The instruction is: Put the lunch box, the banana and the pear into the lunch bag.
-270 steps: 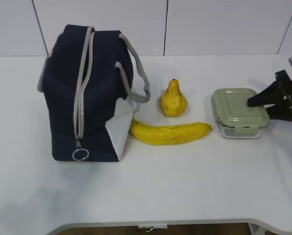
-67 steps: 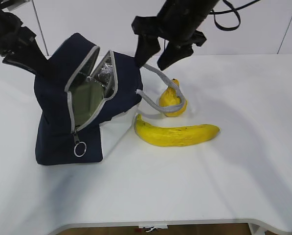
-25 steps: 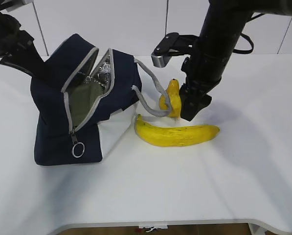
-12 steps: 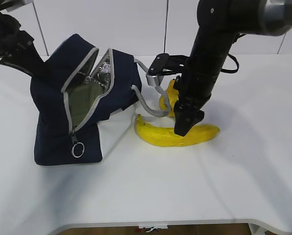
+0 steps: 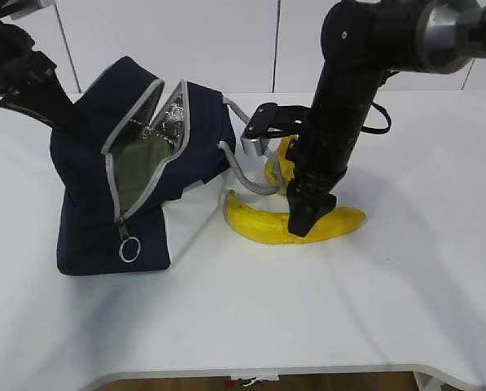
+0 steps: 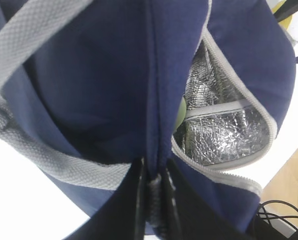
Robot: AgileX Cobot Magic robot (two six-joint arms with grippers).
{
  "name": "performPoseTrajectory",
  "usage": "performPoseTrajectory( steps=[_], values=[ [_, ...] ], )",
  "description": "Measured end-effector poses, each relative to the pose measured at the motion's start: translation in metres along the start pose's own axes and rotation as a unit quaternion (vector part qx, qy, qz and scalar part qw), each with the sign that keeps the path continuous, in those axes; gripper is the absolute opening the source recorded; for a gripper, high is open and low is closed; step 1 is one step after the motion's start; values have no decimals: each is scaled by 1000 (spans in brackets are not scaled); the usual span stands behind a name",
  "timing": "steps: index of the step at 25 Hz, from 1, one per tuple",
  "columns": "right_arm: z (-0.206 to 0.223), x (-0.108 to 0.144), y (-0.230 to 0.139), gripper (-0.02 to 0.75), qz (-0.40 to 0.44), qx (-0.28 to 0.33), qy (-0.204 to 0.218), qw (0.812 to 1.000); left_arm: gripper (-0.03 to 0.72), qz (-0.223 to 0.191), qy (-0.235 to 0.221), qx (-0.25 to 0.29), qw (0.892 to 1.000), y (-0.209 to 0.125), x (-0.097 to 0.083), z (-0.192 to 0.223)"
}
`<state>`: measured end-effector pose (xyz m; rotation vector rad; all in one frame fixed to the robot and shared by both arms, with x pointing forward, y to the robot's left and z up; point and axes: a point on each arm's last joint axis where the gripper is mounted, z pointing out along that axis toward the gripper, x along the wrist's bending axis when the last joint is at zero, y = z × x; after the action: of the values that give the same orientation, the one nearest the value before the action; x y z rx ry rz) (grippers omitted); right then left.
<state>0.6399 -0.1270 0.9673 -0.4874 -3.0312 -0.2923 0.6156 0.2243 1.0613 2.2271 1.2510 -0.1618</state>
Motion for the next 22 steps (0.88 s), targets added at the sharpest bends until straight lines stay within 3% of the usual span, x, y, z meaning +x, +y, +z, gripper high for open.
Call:
performPoseTrajectory(
  steps=[22],
  values=[
    [21, -2, 2, 507, 32, -6, 29, 999, 17, 2, 4, 3, 1000, -1, 1, 0]
  ],
)
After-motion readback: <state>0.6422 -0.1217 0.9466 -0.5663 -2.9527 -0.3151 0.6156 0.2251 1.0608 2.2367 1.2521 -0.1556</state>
